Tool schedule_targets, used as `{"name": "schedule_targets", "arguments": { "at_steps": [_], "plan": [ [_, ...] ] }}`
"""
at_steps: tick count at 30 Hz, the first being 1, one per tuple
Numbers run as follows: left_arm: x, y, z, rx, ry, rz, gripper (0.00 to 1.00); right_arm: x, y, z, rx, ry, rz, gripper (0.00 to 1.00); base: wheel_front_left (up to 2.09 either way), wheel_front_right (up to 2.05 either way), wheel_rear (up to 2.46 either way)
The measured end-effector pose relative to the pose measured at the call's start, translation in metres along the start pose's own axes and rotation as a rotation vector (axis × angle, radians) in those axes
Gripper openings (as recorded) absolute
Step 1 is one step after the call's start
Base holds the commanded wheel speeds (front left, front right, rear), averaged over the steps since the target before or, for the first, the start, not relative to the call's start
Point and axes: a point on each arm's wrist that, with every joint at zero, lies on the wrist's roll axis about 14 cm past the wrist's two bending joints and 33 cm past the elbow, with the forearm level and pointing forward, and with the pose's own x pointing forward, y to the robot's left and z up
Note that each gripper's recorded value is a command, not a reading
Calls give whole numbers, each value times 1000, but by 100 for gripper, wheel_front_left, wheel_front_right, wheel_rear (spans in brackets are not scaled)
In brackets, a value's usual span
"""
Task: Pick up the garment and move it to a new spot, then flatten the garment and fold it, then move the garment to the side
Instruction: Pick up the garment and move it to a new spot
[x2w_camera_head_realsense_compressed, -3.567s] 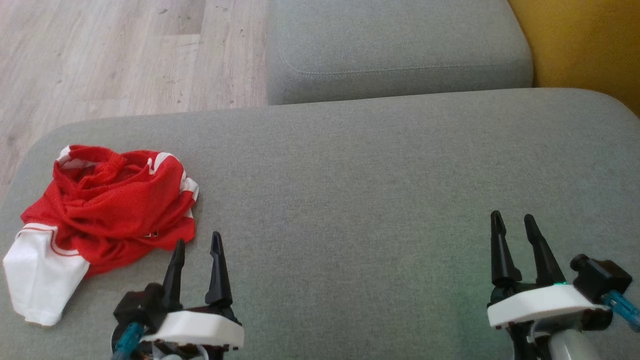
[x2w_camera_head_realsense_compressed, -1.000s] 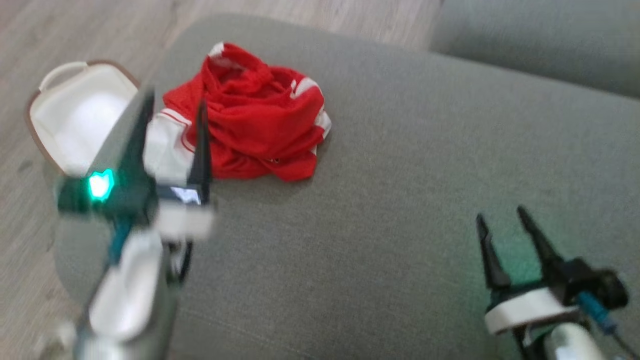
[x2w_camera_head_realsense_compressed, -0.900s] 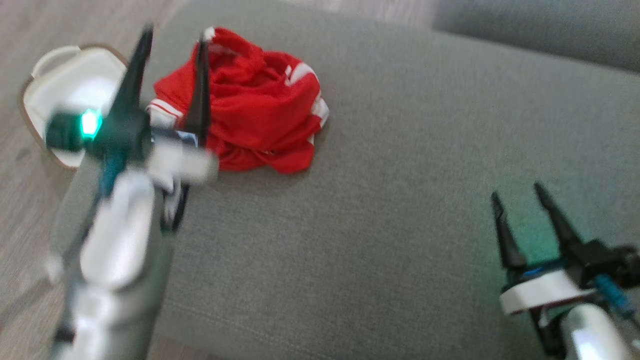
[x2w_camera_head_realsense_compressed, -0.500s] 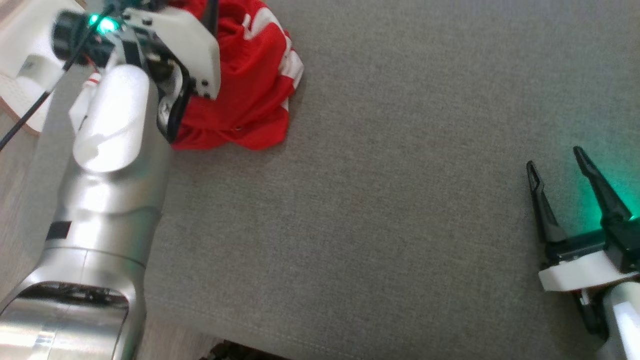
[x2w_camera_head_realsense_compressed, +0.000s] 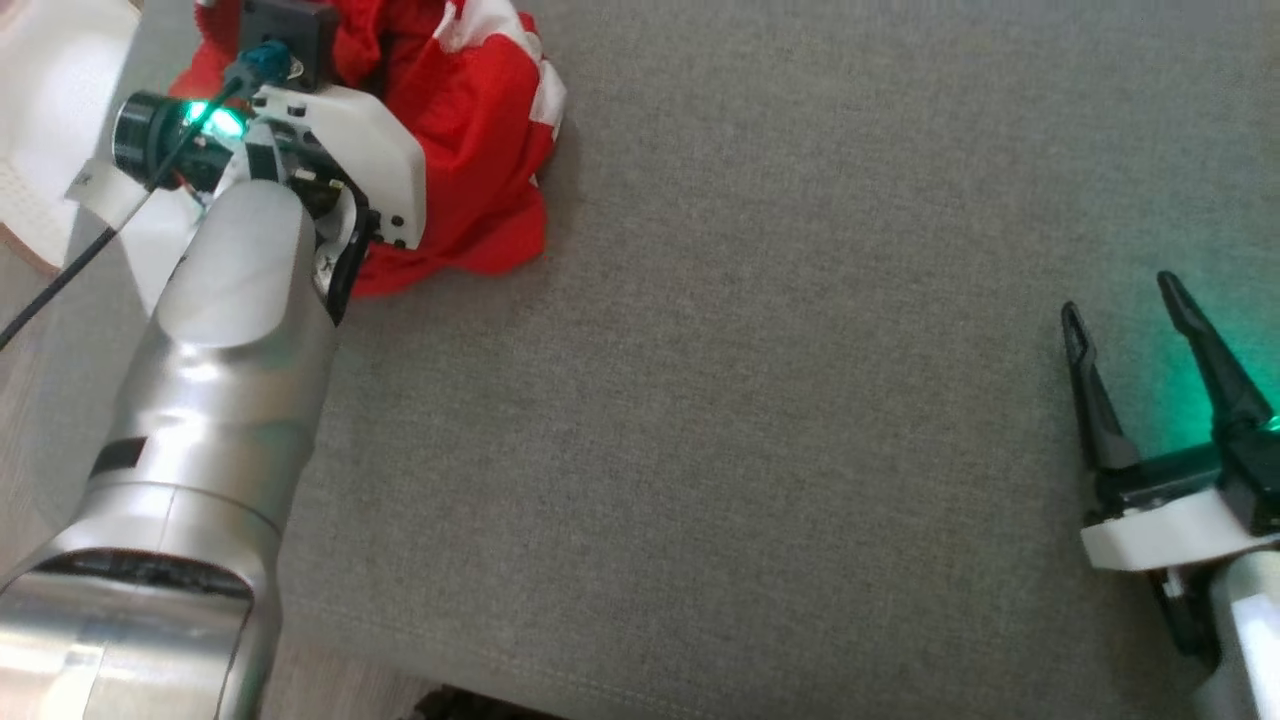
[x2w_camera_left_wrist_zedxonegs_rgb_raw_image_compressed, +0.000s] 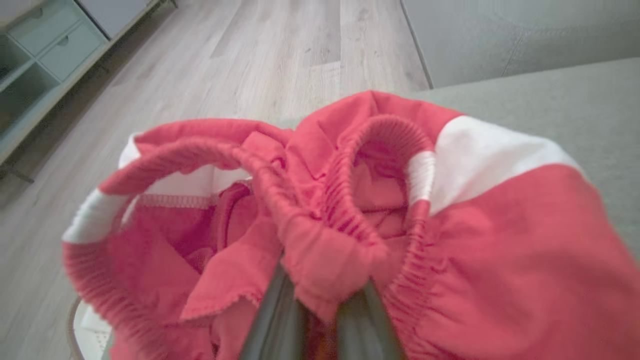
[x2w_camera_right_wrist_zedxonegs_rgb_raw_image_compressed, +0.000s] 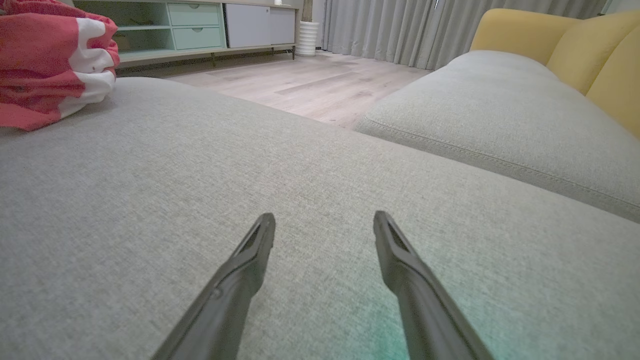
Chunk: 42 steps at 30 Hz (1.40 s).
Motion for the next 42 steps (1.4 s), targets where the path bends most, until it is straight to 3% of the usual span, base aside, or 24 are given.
{"name": "schedule_targets", "arguments": {
  "at_steps": [5,12,15,21,28,30,31,35,38,42],
  "plan": [
    [-22,6,47,26,-157,-4,0,-6,15,21,29,-35,-5,100,0,0,0],
    [-78,16,150,119,-432,5,0,-25,26,68,78,-130,-70,100,0,0,0],
    [-100,-11,186,163,-527,-59,0,-43,24,79,115,-155,-120,100,0,0,0],
    [-137,-89,243,216,-675,-252,0,-87,12,67,186,-127,-234,100,0,0,0],
    [-173,-186,279,239,-798,-509,0,-129,-11,72,212,-162,-366,100,0,0,0],
    [-180,-220,276,238,-809,-596,0,-142,-19,71,212,-164,-410,100,0,0,0],
    [-181,-256,262,247,-790,-685,0,-153,-25,68,215,-162,-448,100,0,0,0],
    [-178,-324,208,258,-694,-854,0,-171,-33,60,242,-152,-507,100,0,0,0],
    [-166,-356,151,258,-579,-940,0,-180,-41,57,257,-149,-549,100,0,0,0],
    [-149,-372,80,214,-438,-987,0,-186,-48,48,263,-123,-579,100,0,0,0]
  ]
}}
